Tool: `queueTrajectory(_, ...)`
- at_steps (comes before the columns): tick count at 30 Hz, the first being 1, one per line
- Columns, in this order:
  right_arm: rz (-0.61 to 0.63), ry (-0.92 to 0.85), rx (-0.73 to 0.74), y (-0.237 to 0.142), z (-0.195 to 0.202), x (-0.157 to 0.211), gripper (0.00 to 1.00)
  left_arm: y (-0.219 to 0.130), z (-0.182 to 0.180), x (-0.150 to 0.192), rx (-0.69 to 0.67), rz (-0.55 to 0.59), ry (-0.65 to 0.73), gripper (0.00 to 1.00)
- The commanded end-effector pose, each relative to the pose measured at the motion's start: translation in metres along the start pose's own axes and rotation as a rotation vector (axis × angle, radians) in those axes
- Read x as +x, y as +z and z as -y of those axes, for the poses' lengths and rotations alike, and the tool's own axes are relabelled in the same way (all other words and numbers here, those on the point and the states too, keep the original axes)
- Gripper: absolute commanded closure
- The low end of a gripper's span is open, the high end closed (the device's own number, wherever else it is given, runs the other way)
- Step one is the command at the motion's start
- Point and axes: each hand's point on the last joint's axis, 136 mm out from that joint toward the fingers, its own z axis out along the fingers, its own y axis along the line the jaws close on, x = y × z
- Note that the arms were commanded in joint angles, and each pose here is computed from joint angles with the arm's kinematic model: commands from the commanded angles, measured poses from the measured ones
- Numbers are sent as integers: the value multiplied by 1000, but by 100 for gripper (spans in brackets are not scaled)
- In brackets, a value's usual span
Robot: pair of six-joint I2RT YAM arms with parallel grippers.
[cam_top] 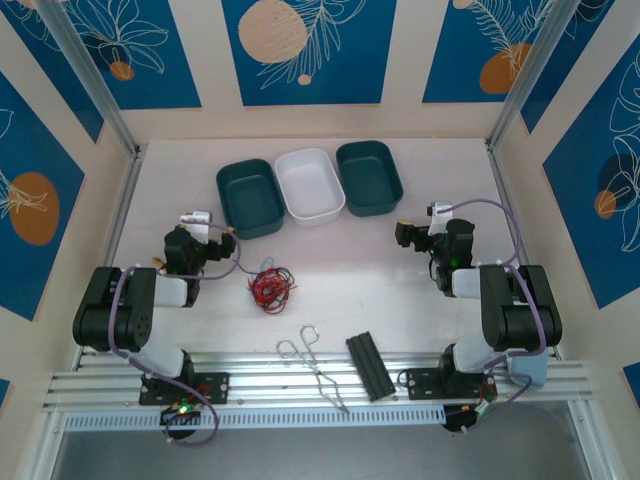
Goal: Untangle the cables
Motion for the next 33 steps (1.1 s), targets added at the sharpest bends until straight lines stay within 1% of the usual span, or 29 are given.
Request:
queueTrajectory(1,8,-2,-17,1,-3,-4,1,1,1,-4,5,8,12,0)
queueTrajectory(13,9,-1,-19,1,-4,-3,1,1,1,-4,6,10,9,0)
queueTrajectory(15,7,2,-14,1,-3,-4,1,-1,-4,-5,-23,16,-5,0)
queueTrajectory(20,-7,6,-6,-2,-3,-16,1,-15,-12,-22,-69,45,-14,0)
queueTrajectory(25,4,9,38,-15,-2,-33,1,-35,-20,-41,-123,72,-35,0)
queueTrajectory(27,7,10,64,-23,-2,-40,1,-44,-25,-50,-152,86,-83,0)
queueTrajectory(29,-15,23,85,-30,-3,-44,1,-52,-25,-59,-156,103,-134,0)
queueTrajectory(31,-41,35,104,-36,-6,-47,1,-60,-27,-64,-164,102,-228,0)
queueTrajectory(33,-54,28,117,-43,-14,-49,1,-66,-23,-66,-144,89,-331,0)
